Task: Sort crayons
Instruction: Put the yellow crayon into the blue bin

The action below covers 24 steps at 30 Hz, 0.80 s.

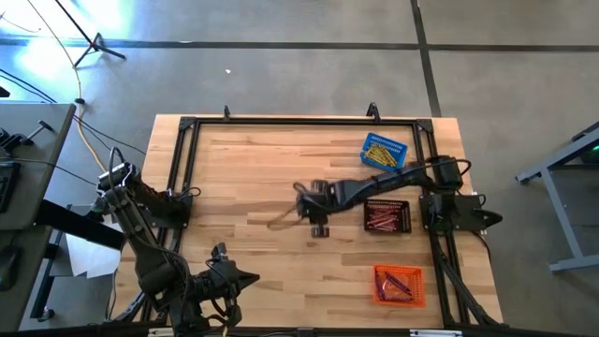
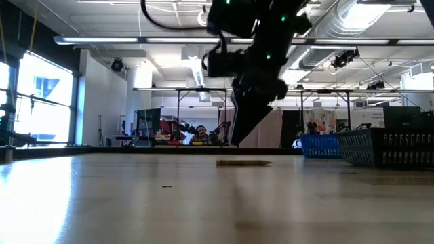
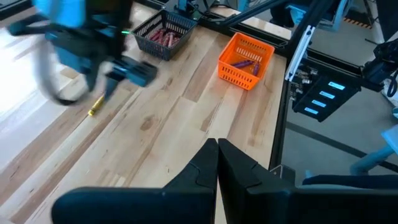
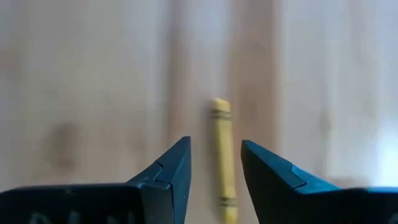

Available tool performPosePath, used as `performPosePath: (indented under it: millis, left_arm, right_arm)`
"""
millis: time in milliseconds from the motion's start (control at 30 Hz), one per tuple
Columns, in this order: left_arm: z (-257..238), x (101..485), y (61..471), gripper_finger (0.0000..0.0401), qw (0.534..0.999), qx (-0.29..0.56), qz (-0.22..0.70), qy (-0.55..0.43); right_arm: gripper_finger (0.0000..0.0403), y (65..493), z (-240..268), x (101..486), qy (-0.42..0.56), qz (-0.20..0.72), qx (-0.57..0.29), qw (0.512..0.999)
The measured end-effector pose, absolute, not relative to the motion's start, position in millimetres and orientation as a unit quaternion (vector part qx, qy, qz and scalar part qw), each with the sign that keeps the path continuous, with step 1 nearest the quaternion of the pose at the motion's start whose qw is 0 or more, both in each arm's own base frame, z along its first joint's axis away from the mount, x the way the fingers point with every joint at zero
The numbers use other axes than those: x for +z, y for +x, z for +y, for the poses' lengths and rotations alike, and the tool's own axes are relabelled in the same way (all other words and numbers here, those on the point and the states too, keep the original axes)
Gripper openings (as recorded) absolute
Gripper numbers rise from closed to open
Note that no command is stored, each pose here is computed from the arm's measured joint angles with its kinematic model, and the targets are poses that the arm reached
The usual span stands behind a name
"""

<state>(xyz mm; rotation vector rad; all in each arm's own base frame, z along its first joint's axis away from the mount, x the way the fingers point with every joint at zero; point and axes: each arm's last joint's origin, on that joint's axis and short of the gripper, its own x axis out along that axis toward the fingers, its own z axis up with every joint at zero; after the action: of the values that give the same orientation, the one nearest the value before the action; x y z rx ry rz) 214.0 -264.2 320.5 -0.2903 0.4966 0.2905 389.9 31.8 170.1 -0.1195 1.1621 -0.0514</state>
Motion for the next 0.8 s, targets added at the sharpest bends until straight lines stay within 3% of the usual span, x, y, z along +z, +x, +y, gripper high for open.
performPosePath:
  millis: [367, 800]
  left_arm:
    - [-264.0, 320.5, 214.2, 0.0000, 0.950, 0.141, 0.245, -0.134]
    - [-263.6, 319.9, 214.9, 0.0000, 0.951, 0.139, 0.249, -0.121]
  right_arm:
    - [0.0126, 386.5, -46.2, 167.2, 0.043, 0.557, -0.052, 0.828]
    - [0.0126, 389.7, -77.5, 129.9, 0.093, 0.583, -0.037, 0.806]
